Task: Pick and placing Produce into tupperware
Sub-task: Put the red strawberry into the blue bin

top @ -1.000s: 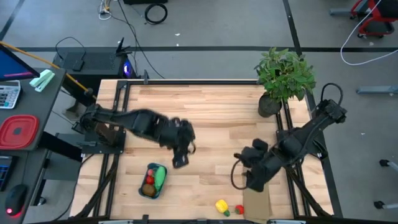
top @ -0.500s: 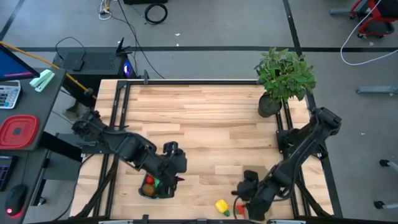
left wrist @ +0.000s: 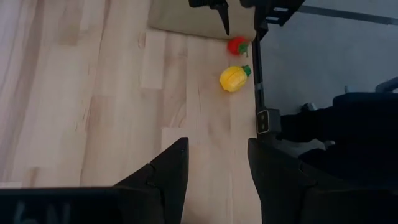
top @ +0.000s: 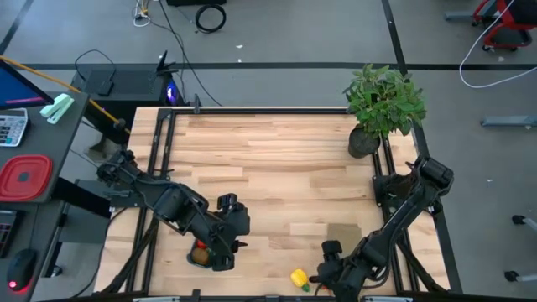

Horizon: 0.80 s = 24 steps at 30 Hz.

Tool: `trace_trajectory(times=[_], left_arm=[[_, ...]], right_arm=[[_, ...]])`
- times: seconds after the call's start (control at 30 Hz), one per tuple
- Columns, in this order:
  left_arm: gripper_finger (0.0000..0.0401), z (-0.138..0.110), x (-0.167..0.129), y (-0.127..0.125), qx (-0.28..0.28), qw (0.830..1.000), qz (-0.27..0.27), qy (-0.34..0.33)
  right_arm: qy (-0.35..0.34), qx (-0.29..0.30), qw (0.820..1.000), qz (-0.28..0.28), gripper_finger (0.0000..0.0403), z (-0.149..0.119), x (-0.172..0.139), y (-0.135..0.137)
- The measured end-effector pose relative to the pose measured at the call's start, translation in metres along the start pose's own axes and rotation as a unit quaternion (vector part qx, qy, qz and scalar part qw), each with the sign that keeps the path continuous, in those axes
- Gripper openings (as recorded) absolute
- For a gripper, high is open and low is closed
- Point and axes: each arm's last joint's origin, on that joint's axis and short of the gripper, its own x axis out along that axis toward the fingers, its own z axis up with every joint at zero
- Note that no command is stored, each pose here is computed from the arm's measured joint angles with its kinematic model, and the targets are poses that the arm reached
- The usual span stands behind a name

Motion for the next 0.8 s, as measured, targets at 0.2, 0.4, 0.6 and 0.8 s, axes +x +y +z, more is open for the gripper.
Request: trace_trajectory(times=[0.2, 0.4, 0.6, 0.8], left_arm=[[0.0172, 0.0, 0.0, 0.0, 0.0, 1.0, 0.0, 0.0], [0.0172, 0.0, 0.0, 0.0, 0.0, 1.0, 0.0, 0.0], [0.0172, 0.0, 0.0, 0.0, 0.0, 1.0, 0.0, 0.0], [0.0172, 0.0, 0.0, 0.0, 0.0, 1.0, 0.001, 0.001]], right_arm=[[0.022, -0.02, 0.999, -0.014, 0.0268, -0.007, 0.017, 0.002], [0.035, -0.022, 0.999, -0.024, 0.0268, -0.011, 0.033, 0.001], [0.066, -0.022, 0.997, -0.014, 0.0268, -0.016, 0.047, 0.001], [0.06, -0.021, 0.998, -0.009, 0.0268, -0.015, 0.048, 0.002]])
